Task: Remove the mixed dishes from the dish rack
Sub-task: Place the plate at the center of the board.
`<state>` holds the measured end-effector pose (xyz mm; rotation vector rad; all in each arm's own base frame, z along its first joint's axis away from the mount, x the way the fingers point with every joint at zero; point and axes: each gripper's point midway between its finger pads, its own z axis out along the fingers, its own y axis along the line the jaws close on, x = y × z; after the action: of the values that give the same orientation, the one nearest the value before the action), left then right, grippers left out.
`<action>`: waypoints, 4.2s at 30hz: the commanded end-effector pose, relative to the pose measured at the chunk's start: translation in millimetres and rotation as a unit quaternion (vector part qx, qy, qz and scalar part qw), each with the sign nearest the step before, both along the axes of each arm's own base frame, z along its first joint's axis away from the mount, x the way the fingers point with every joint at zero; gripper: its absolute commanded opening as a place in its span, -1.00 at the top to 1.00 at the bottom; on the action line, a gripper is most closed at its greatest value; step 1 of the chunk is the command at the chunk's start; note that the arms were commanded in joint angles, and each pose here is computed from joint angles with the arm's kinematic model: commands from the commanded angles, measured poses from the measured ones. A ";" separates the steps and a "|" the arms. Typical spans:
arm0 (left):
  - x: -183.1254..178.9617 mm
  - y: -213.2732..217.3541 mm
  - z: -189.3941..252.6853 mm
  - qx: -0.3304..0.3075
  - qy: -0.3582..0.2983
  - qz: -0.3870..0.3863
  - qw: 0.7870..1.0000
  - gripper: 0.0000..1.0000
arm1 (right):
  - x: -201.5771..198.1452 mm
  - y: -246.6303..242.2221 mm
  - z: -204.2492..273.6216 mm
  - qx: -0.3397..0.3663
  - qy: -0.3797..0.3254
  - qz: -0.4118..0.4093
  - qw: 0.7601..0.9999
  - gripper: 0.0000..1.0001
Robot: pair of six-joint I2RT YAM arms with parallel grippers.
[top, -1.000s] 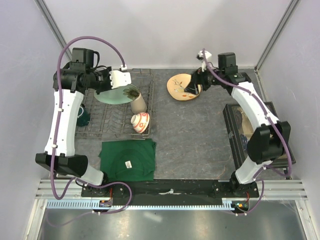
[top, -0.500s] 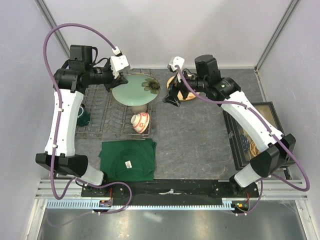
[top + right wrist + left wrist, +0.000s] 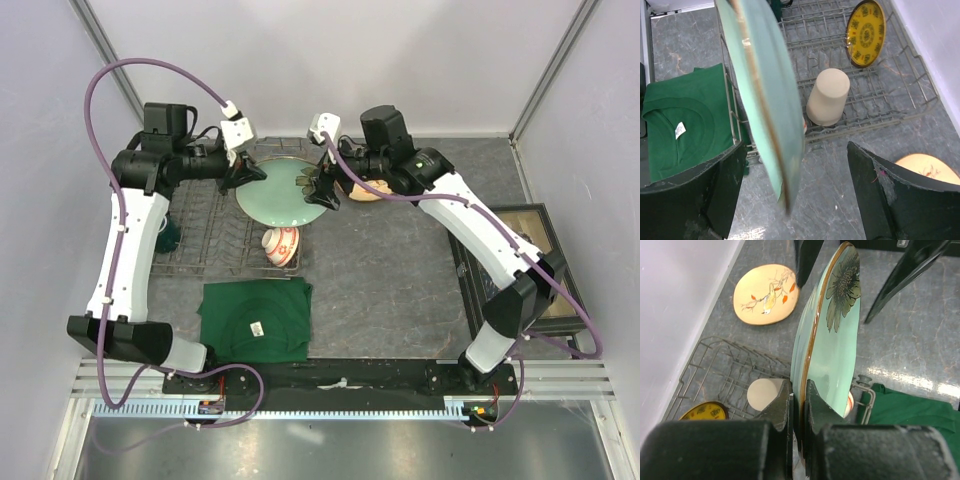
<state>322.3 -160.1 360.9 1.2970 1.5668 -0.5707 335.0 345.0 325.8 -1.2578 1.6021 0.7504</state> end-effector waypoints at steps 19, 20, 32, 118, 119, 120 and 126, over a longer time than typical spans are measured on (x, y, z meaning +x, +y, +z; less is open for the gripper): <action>-17.3 -12.4 32.8 -0.046 -0.078 -0.040 0.995 0.90 | -16.6 24.8 -3.7 -0.011 -0.010 0.036 0.999 1.00; -16.5 -11.4 33.3 -0.044 -0.084 -0.036 0.995 0.84 | -16.2 22.7 -5.6 -0.013 -0.009 0.034 0.999 1.00; -5.0 -0.8 49.2 -0.044 -0.145 0.016 0.988 -0.22 | 5.6 6.6 -10.8 -0.015 0.001 -0.008 1.000 1.00; -3.9 9.6 -8.7 -0.037 -0.088 0.068 0.993 -0.23 | 241.6 -199.5 -225.4 0.174 0.387 -0.308 0.851 0.12; -4.2 9.4 -9.5 -0.036 -0.088 0.067 0.993 -0.23 | 241.1 -199.7 -225.6 0.173 0.388 -0.309 0.851 0.08; -4.6 9.3 -9.3 -0.037 -0.089 0.066 0.993 -0.23 | 241.0 -199.0 -225.4 0.172 0.386 -0.307 0.853 0.04; -5.1 9.9 -7.9 -0.035 -0.094 0.067 0.993 -0.23 | 239.4 -202.1 -223.2 0.161 0.378 -0.313 0.856 -0.19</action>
<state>321.6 -149.9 339.3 1.1478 1.5041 -0.4321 570.2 140.5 62.6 -0.0095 2.3038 1.1026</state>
